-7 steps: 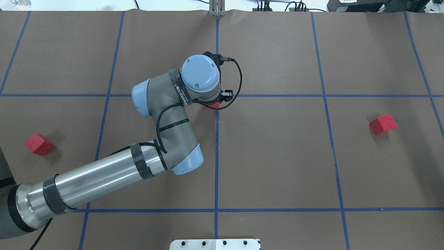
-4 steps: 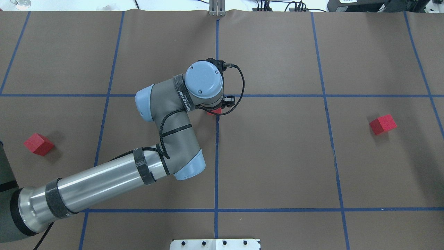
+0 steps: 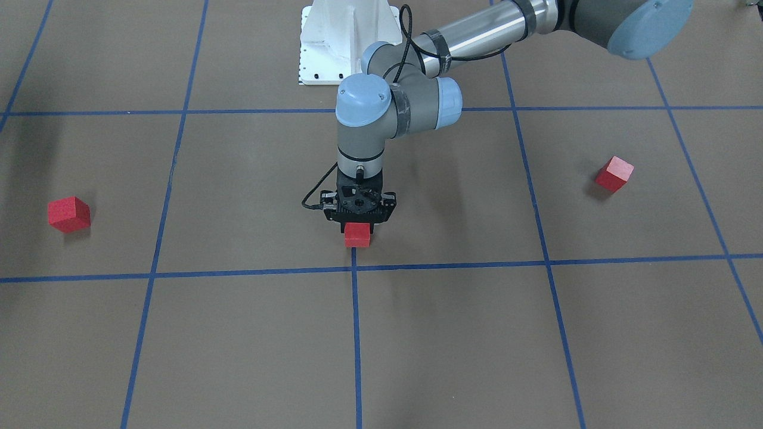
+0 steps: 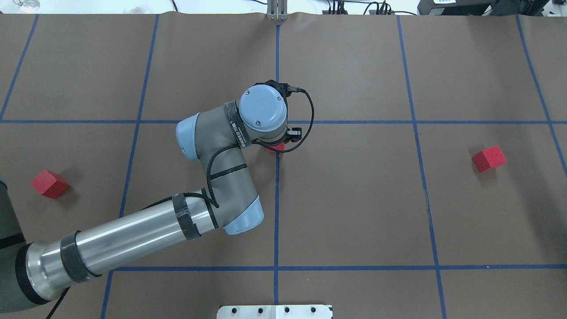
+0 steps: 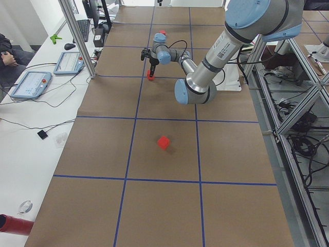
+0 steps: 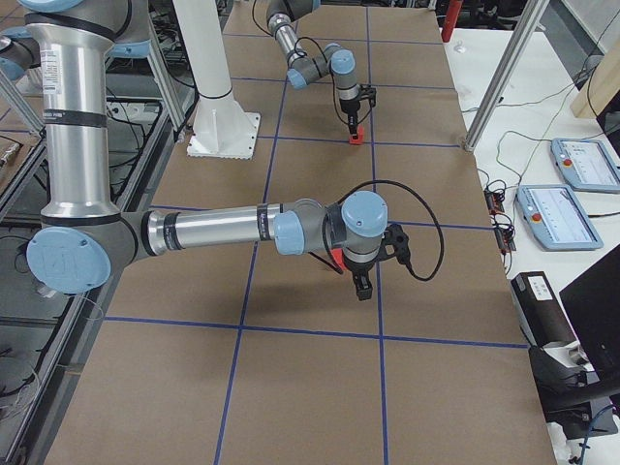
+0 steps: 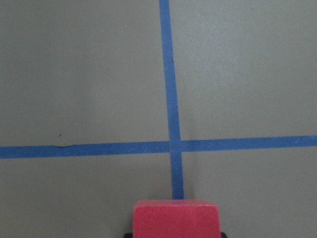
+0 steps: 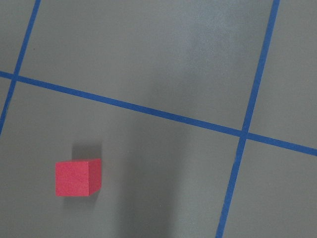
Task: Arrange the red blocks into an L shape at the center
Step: 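Slide the red cube slightly farther and set it down, open left gripper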
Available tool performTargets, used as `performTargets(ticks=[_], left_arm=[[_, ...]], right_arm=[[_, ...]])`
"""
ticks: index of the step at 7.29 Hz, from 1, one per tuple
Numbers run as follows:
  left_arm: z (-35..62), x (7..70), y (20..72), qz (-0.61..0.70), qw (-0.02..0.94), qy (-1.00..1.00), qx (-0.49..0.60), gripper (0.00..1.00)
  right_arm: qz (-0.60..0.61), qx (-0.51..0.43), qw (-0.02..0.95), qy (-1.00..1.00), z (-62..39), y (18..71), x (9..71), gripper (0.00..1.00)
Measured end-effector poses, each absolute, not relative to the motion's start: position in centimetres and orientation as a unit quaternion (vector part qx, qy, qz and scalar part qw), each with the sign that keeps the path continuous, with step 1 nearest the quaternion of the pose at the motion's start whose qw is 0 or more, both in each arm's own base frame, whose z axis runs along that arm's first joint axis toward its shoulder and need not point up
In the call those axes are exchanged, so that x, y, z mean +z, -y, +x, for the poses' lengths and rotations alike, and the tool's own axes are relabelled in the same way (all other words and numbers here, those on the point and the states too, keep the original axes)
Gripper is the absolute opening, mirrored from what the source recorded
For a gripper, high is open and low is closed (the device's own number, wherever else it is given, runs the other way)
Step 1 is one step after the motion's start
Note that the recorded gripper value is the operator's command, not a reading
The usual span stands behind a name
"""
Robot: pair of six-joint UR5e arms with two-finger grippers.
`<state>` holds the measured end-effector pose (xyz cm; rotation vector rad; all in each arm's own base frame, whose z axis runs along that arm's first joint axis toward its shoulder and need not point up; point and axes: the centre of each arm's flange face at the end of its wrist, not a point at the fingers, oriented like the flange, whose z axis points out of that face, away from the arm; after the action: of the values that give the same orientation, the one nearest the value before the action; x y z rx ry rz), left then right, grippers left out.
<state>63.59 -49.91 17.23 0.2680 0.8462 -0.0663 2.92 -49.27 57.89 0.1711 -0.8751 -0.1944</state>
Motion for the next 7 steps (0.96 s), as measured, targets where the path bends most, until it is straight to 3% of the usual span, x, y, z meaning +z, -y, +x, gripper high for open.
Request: performTargets(ticks=[1,2,7], left_arm=[[63.66,17.18,49.84,0.130,0.902,-0.410,-0.031,0.53],[63.69,17.15,49.81,0.130,0.902,-0.410,-0.031,1.00],[63.21,16.27,49.78,0.137,0.894,-0.425,-0.029,1.00]], right_arm=[[0.082,-0.094,0.898,0.423,2.93,49.29,57.93,0.99],[0.082,-0.094,0.898,0.423,2.93,49.31,58.00,0.99],[0.085,-0.095,0.897,0.422,2.92,49.44,57.69,0.99]])
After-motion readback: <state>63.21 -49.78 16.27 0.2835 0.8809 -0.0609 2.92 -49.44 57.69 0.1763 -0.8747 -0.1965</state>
